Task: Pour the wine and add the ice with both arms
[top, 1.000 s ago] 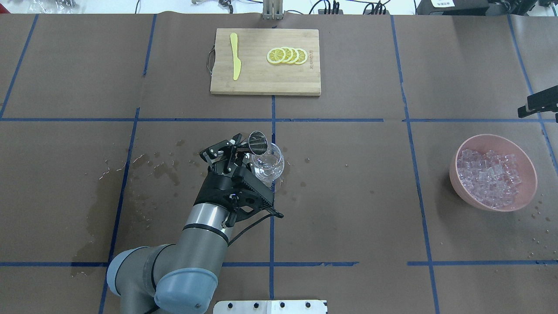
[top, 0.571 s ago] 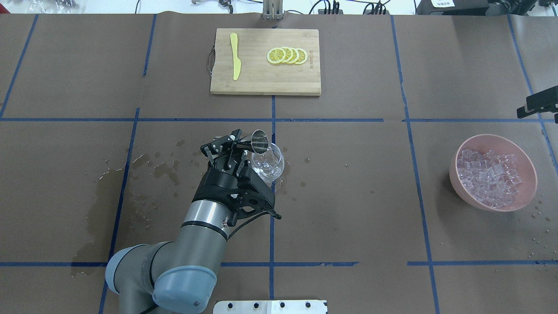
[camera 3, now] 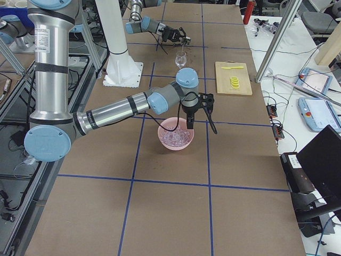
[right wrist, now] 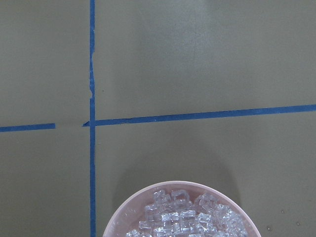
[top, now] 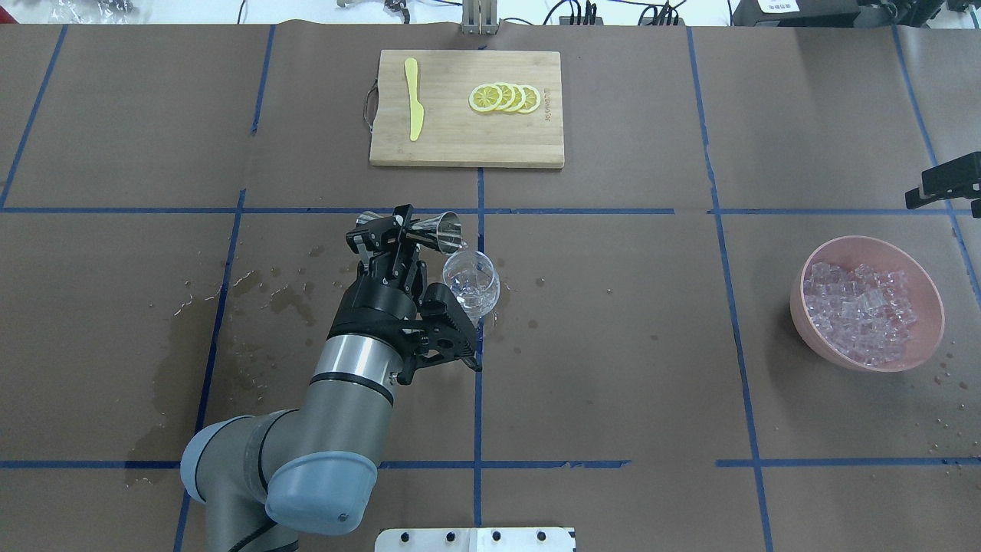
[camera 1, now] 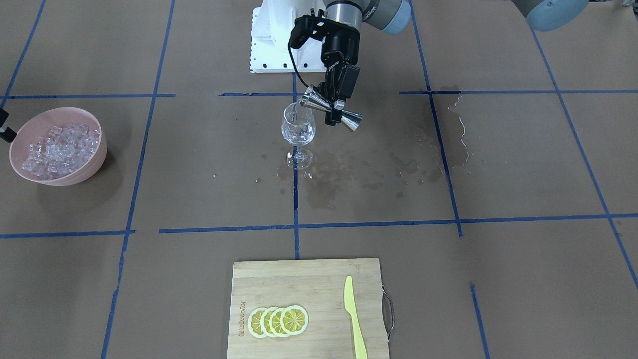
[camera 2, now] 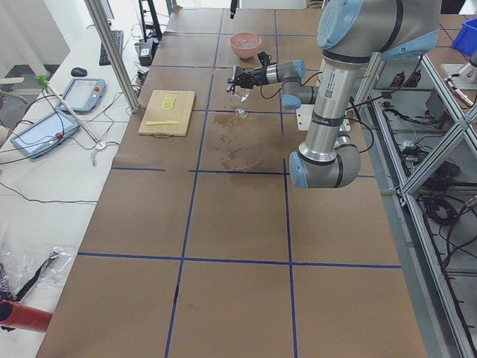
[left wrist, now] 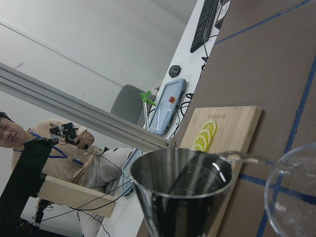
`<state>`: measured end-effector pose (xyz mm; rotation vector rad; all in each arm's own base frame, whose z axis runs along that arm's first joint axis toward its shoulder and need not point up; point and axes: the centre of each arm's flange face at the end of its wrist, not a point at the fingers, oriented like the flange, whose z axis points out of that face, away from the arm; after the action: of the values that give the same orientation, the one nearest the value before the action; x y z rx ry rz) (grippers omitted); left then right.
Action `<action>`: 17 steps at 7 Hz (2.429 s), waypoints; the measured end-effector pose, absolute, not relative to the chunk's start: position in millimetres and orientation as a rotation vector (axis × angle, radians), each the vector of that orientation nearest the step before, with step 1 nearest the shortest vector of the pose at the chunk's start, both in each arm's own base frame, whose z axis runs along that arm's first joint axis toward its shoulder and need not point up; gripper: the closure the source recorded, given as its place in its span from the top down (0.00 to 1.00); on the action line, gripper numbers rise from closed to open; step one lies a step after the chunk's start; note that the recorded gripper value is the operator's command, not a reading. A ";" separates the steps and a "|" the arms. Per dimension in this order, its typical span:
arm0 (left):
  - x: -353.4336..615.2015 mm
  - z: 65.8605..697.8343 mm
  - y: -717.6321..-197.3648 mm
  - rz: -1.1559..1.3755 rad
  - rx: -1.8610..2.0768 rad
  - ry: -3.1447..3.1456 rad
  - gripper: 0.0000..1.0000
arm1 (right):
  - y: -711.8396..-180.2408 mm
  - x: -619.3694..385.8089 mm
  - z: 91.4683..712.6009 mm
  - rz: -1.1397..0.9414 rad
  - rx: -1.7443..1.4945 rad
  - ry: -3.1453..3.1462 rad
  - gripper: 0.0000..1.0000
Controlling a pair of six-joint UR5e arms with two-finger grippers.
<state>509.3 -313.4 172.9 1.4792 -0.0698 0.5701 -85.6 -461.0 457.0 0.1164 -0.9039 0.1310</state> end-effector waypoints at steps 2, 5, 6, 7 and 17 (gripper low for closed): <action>505.7 172.1 -315.6 0.616 1.483 -0.157 0.00 | -460.3 -91.9 456.7 0.132 0.119 -0.896 1.00; 500.6 167.7 -317.6 0.657 1.484 -0.267 0.00 | -441.8 -102.9 471.0 0.129 0.160 -0.896 1.00; 499.4 166.5 -317.8 0.666 1.484 -0.288 0.00 | -437.3 -105.4 475.3 0.132 0.160 -0.891 1.00; 498.8 165.8 -317.7 0.681 1.482 -0.310 0.00 | -434.3 -106.7 478.4 0.132 0.157 -0.888 1.00; 491.4 150.1 -300.2 0.721 1.502 -0.331 0.00 | -426.3 -124.6 490.3 0.111 0.161 -0.831 1.00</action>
<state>491.4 -300.2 150.1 1.5021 -0.3312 0.7212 -124.6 -426.3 490.3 0.1610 -0.8315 0.1106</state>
